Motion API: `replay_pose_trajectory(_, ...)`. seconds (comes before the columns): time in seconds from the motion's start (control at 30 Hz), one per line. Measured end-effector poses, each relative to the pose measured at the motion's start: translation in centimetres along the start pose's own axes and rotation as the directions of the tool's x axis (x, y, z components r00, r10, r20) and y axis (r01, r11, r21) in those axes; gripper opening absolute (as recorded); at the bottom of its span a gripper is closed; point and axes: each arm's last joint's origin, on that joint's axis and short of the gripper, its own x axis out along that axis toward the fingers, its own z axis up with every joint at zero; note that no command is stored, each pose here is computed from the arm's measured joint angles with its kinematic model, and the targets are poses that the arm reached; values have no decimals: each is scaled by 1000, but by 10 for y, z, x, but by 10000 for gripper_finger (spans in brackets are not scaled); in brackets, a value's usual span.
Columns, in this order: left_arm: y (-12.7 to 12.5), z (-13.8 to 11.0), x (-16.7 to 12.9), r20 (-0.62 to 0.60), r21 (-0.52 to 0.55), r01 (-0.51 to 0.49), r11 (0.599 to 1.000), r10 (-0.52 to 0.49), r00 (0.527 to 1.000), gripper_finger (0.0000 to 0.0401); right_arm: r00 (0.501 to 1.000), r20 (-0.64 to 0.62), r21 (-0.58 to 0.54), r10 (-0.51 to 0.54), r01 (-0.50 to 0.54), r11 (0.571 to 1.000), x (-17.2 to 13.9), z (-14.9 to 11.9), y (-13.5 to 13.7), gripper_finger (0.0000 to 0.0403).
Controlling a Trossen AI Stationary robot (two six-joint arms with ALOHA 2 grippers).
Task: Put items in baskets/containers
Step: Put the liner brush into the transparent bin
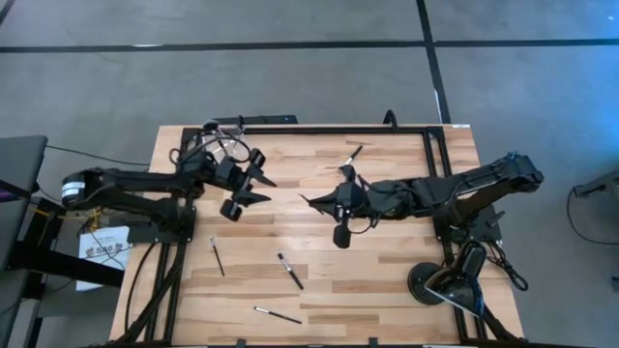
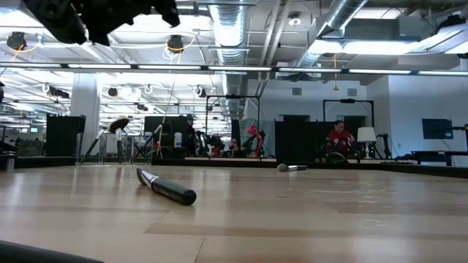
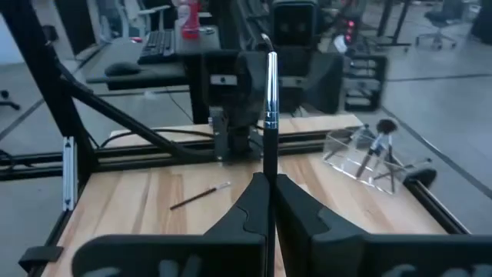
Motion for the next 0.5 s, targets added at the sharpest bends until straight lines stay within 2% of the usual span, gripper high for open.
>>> replay_pose_trajectory(0.27,-3,-11,34,18,4,12,1000,-12,1000,157,999,8,-22,45,-45,999,22,-8,2,1)
replay_pose_trajectory(0.5,-2,-20,48,6,-14,6,1000,-6,1000,157,998,13,-14,66,-66,998,36,-13,-2,1)
